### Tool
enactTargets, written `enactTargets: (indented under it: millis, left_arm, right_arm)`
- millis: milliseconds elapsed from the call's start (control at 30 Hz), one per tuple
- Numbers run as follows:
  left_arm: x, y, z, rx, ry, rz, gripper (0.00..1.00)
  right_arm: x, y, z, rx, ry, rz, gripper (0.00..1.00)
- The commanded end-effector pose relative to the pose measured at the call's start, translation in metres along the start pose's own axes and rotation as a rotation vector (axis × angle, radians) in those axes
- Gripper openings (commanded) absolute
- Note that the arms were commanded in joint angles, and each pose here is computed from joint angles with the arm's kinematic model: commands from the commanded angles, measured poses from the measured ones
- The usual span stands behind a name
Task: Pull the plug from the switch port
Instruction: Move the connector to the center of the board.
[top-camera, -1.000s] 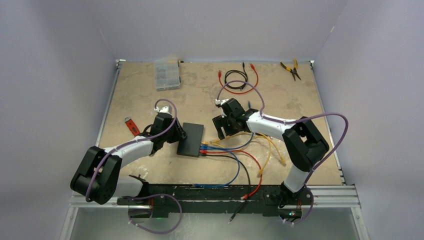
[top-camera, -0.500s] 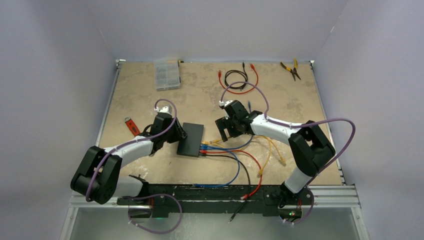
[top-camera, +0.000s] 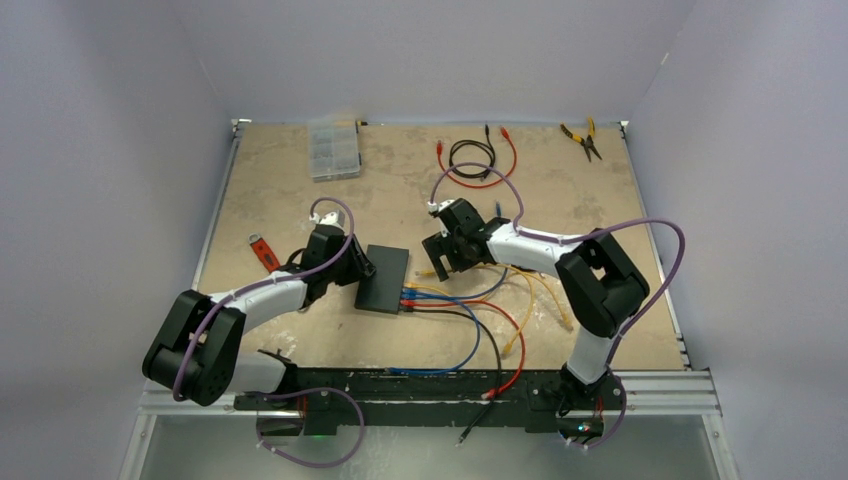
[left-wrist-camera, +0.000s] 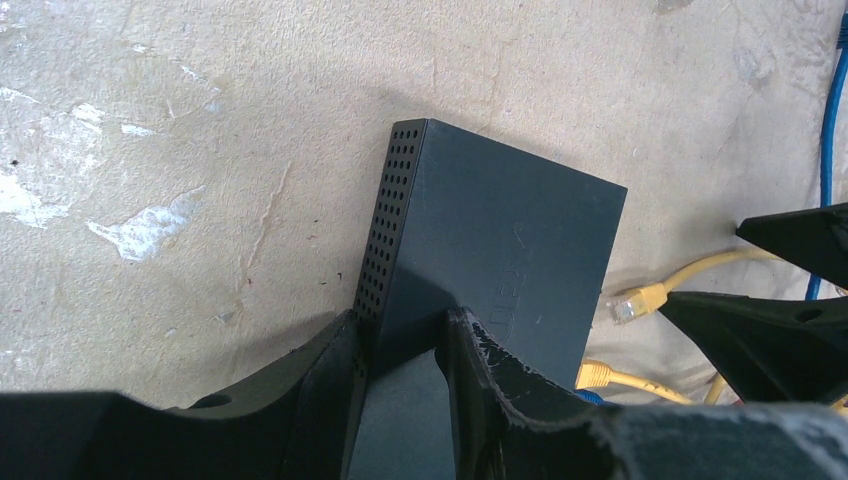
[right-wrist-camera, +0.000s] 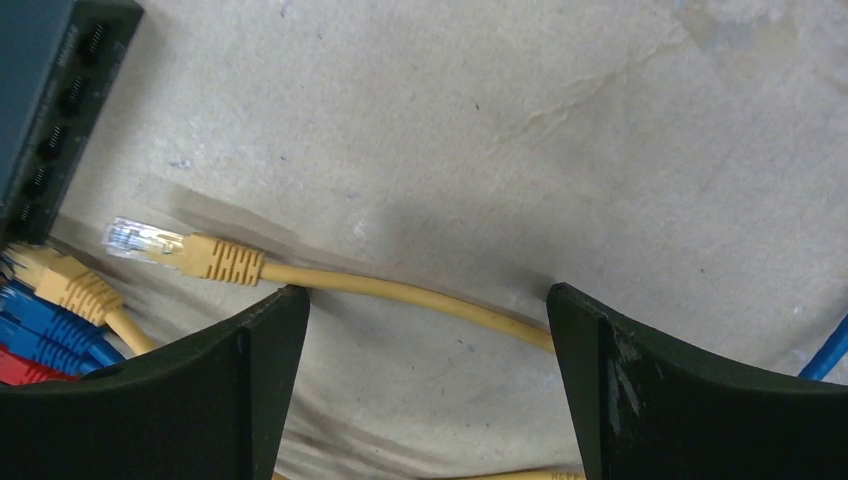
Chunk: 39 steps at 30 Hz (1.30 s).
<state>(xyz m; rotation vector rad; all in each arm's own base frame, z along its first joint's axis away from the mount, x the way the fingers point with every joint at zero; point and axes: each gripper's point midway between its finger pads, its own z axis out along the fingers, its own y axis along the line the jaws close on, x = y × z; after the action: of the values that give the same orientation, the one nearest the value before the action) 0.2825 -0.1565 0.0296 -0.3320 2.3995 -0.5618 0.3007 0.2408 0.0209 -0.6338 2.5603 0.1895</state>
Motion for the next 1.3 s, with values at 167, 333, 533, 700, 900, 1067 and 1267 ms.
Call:
enactTargets:
  millis: [167,333,533,700,900,1067,1267]
  left_arm:
    - [0.051,0.038,-0.002,-0.111,0.173,0.036,0.36]
    - [0.052,0.038,-0.002,-0.112,0.174,0.04,0.36]
    - [0.054,0.04,-0.003,-0.113,0.177,0.04,0.36]
    - [0.054,0.04,-0.003,-0.11,0.177,0.037,0.36]
    - [0.055,0.04,-0.002,-0.109,0.178,0.039,0.36]
    - [0.055,0.04,-0.002,-0.11,0.179,0.039,0.36]
    - [0.055,0.04,-0.002,-0.108,0.179,0.038,0.36]
  right_arm:
    - [-0.041,0.017,0.014,-0.054,-0.077,-0.039,0.85]
    - [-0.037,0.026,0.034,-0.094,-0.026,-0.032,0.68]
    - [-0.033,0.031,0.055,-0.129,0.021,-0.022,0.47]
    - [-0.031,0.022,0.066,-0.192,0.04,0.028,0.24]
    - [-0.026,0.003,0.074,-0.274,0.048,0.106,0.03]
    - [-0.035,-0.009,0.067,-0.296,0.007,0.151,0.0]
    - [-0.074,-0.017,0.032,-0.279,-0.117,0.175,0.0]
